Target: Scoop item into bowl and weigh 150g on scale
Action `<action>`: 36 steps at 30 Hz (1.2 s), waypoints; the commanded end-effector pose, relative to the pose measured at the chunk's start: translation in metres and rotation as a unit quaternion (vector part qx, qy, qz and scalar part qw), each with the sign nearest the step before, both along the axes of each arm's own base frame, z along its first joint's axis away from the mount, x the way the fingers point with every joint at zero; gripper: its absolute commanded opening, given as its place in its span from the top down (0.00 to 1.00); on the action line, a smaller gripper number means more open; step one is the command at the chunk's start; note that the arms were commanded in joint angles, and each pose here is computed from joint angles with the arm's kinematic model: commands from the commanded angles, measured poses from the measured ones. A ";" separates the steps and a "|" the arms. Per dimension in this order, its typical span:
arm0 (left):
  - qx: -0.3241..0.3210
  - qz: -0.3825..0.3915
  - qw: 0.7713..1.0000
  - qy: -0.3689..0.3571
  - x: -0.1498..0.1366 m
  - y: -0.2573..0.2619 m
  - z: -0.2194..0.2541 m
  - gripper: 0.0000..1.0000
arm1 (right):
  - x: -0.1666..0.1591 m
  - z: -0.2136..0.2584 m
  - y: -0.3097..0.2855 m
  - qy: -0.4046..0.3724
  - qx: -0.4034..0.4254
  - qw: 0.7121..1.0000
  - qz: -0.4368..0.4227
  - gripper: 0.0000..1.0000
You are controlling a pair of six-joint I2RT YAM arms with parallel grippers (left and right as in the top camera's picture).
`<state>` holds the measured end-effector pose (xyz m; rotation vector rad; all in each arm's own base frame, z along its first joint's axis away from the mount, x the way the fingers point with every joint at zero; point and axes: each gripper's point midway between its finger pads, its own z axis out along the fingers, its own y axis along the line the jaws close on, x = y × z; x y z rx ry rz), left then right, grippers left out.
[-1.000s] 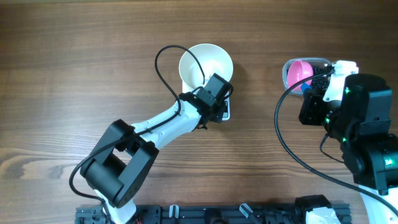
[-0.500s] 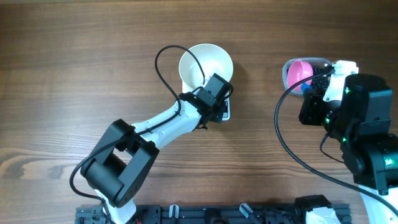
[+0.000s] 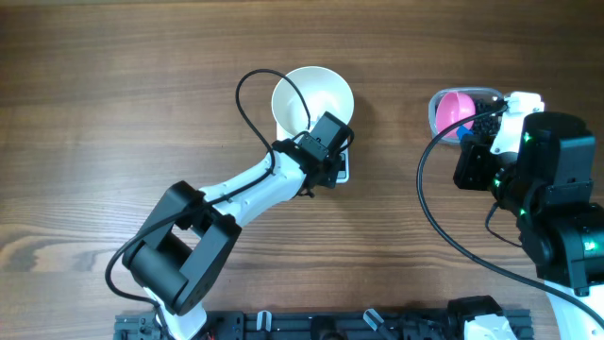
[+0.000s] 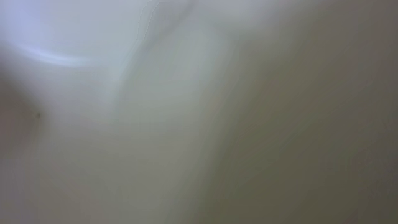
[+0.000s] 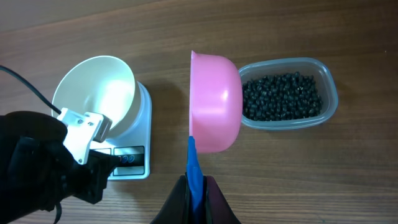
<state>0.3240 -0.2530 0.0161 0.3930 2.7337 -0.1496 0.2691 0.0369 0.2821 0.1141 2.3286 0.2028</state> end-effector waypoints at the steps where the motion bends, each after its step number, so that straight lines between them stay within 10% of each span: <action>1: 0.018 -0.004 1.000 0.004 -0.010 0.011 0.007 0.96 | 0.003 0.008 0.001 -0.012 0.012 1.000 -0.004 0.95; 13: -0.038 -0.011 0.999 -0.027 -0.048 0.036 0.117 0.92 | 0.009 0.015 0.002 -0.030 0.021 0.999 -0.010 0.96; 14: -0.043 -0.010 0.998 -0.033 -0.053 0.040 0.127 0.83 | 0.009 0.016 0.002 -0.031 0.022 0.999 -0.010 0.96; 17: -0.043 0.001 0.998 -0.055 -0.065 0.063 0.154 0.00 | 0.011 0.018 0.002 -0.038 0.021 0.999 -0.008 0.96; 24: -0.026 0.035 0.997 -0.056 -0.094 0.101 0.176 0.00 | 0.020 0.029 0.003 -0.066 0.023 0.998 -0.007 0.96; 36: -0.043 -0.126 0.990 -0.056 -0.093 0.124 0.209 0.00 | 0.017 0.026 0.003 -0.060 0.013 0.998 0.000 0.96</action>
